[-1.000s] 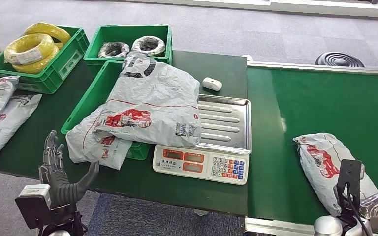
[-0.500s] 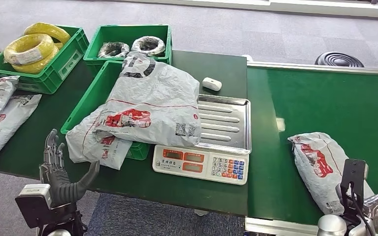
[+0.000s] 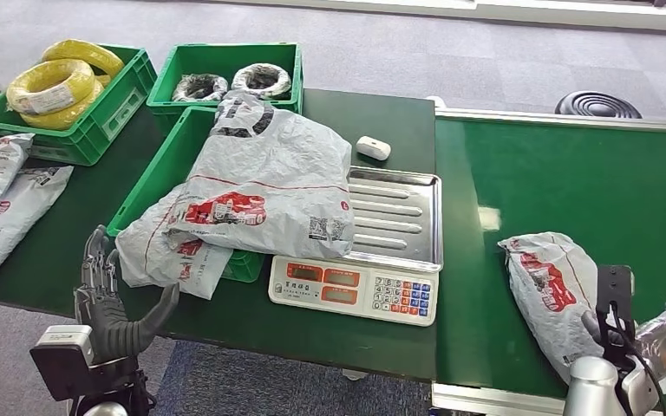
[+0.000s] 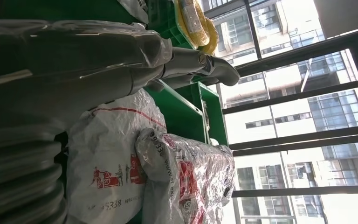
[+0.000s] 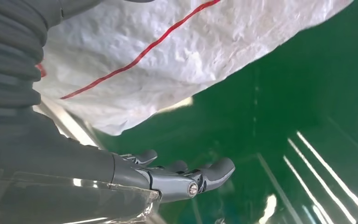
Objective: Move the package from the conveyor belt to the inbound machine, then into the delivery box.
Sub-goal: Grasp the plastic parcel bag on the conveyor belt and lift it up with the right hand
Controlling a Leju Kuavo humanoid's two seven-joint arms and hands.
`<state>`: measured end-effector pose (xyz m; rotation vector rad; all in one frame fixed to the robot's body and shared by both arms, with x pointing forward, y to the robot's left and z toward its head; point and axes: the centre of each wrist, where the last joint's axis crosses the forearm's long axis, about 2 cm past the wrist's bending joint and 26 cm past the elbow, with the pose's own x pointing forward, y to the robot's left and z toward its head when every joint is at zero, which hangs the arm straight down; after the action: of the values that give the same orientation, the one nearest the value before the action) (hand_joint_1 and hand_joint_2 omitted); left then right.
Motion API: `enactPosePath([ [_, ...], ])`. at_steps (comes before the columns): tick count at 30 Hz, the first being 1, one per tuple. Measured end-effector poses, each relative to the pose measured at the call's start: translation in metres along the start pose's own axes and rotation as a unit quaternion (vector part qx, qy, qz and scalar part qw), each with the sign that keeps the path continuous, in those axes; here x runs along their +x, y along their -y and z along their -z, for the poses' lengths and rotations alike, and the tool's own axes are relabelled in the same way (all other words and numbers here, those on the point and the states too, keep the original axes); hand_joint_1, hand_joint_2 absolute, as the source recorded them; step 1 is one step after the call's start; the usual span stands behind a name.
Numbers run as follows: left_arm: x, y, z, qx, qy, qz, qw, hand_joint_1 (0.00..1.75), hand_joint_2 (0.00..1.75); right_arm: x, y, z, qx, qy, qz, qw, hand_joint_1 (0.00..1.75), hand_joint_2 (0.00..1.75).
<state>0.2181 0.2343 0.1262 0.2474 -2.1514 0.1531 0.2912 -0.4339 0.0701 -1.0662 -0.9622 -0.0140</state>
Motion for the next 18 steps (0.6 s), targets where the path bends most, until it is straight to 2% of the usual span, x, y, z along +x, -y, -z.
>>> enactPosePath([
  [2,-0.001,0.0,0.0,0.0,0.001,0.001,1.0,0.0,1.75,0.004,0.001,0.007,-0.021,0.041,-0.004,0.999,0.0,1.75],
  [5,-0.001,-0.001,-0.002,0.0,0.003,0.002,1.0,0.0,1.75,0.023,0.009,0.011,-0.11,0.126,-0.012,0.986,0.0,1.75],
  [7,-0.001,-0.001,-0.005,0.001,0.002,0.003,1.0,0.0,1.75,0.041,0.016,0.015,-0.143,0.146,-0.015,0.979,0.0,1.75],
  [10,-0.001,-0.001,-0.007,0.002,0.002,0.002,1.0,0.0,1.75,0.061,0.023,0.03,-0.134,0.123,-0.015,0.983,0.0,1.75],
  [12,-0.001,-0.001,-0.008,0.002,0.004,-0.001,1.0,0.0,1.75,0.065,0.024,0.044,-0.115,0.105,-0.02,0.988,0.0,1.75],
  [18,-0.003,-0.001,-0.01,-0.007,0.004,-0.005,1.0,0.0,1.75,0.057,0.013,0.06,-0.057,0.06,-0.039,0.996,0.0,1.75],
])
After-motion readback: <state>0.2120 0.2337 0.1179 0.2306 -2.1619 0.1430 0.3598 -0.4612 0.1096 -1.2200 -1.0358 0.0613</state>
